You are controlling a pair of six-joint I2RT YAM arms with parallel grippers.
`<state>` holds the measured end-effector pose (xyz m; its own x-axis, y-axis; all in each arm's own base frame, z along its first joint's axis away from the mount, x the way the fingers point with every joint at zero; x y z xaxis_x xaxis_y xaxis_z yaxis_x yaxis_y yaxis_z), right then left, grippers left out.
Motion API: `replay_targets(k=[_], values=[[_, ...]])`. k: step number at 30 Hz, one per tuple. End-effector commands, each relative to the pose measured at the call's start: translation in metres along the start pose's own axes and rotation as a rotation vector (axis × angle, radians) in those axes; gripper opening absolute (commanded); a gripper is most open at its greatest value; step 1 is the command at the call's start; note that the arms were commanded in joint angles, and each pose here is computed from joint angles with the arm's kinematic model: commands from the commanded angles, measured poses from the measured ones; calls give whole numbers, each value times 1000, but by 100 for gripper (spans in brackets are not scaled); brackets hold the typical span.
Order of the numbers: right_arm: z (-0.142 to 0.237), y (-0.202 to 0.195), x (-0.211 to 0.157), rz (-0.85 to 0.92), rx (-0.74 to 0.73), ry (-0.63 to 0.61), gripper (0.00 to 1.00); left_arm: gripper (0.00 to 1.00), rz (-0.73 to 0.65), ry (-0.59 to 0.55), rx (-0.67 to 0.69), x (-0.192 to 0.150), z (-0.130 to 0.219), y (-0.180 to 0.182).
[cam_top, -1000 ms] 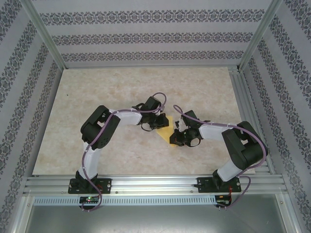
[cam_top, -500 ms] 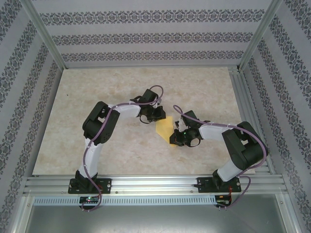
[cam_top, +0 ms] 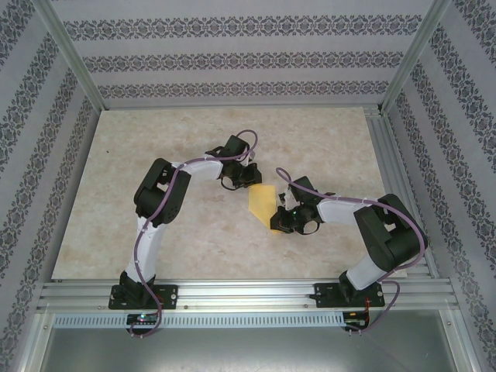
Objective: Fold a paper plane with a square sheet of paper (fold left side to right side)
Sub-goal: Fourth fold the wing at the center of the table.
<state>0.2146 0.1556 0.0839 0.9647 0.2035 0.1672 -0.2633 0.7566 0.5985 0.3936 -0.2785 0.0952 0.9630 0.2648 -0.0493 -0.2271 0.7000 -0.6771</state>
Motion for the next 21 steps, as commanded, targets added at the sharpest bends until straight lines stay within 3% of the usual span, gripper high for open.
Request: replay_targets(k=[1,12,21], values=[[-17,-34,-44,-108,-236,184,7,14,21,-107,75,34,5,25],[-7,-15,-24,-48,-180,81,8,21,-53,-193,19,70,68,-22],[31,23,8,48,-131,-93,15,29,-91,-287,-30,36,137,-36]])
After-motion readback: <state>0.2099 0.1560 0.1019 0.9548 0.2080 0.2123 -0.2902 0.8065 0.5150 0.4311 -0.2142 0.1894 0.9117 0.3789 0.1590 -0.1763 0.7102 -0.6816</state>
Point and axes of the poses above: each hand's point on the last joint's axis, 136 mm out from that joint toward the fingers, its own z axis back along the fingers, its own y axis along the line the jaws close on, x = y × z, the point moved 10 cm from there along z, back along the fingers, and after that the axes turned 15 degrees about z, right-handed, at the moved point
